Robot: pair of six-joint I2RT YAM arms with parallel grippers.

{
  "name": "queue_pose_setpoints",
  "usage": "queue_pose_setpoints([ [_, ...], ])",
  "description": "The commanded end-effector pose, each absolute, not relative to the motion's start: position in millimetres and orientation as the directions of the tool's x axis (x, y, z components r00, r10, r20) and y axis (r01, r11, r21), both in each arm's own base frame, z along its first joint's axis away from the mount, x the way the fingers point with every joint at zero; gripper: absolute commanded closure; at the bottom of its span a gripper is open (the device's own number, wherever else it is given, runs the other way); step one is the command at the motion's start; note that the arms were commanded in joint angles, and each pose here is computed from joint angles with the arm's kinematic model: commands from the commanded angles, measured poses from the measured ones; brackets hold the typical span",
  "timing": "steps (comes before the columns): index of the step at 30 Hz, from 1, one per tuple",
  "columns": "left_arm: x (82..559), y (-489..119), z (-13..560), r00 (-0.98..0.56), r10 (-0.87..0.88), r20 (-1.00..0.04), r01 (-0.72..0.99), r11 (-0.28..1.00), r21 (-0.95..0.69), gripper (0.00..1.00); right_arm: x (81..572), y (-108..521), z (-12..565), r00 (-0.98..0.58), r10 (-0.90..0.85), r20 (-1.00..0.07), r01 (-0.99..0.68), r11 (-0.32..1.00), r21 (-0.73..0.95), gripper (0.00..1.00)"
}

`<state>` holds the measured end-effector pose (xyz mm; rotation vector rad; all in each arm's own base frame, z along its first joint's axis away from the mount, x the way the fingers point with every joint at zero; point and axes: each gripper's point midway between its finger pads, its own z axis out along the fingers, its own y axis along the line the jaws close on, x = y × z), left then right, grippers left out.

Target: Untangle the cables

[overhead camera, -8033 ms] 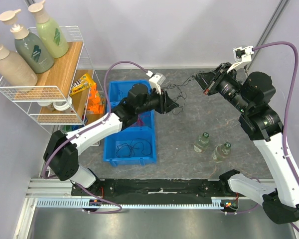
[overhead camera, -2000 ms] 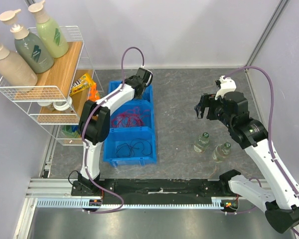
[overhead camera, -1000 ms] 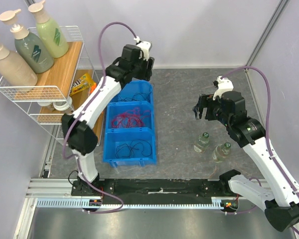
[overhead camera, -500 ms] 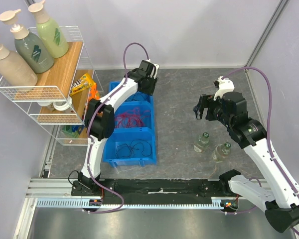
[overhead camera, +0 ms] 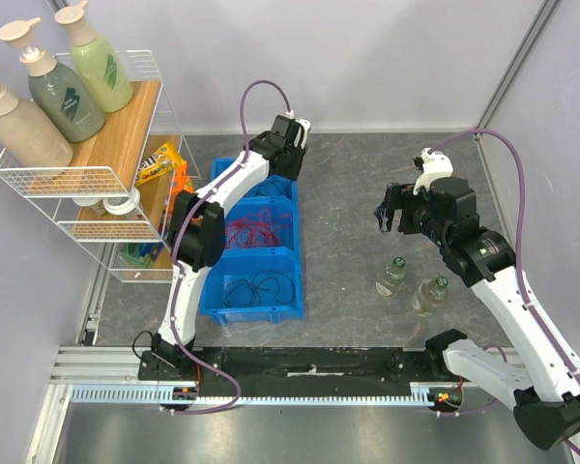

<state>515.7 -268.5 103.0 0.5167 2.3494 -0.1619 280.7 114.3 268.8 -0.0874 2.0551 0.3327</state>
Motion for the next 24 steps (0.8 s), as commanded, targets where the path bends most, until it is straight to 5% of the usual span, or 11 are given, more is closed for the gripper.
queue_pose_setpoints([
  [1, 527, -280, 106, -0.651, 0.277, -0.707, 0.4, 0.917, -0.009, 0.56, 284, 114, 273, -0.476, 0.071, -0.877, -0.199, 0.962, 0.186, 0.13],
  [6, 527, -279, 96, -0.662, 0.28, -0.695, 0.399, 0.917, -0.01, 0.55, 285, 114, 271, -0.478, 0.069, -0.876, -0.198, 0.963, 0.184, 0.13],
  [11, 529, -277, 94, -0.658, 0.285, -0.697, 0.393, 0.919, 0.005, 0.67, 286, 114, 269, -0.482, 0.069, -0.874, -0.196, 0.963, 0.184, 0.13],
  [17, 529, -275, 96, -0.646, 0.301, -0.701, 0.401, 0.916, 0.024, 0.97, 285, 114, 271, -0.477, 0.069, -0.876, -0.199, 0.962, 0.185, 0.13],
  [24, 517, -264, 115, -0.63, 0.298, -0.717, 0.39, 0.92, 0.04, 0.98, 285, 113, 272, -0.475, 0.074, -0.877, -0.197, 0.962, 0.188, 0.13],
])
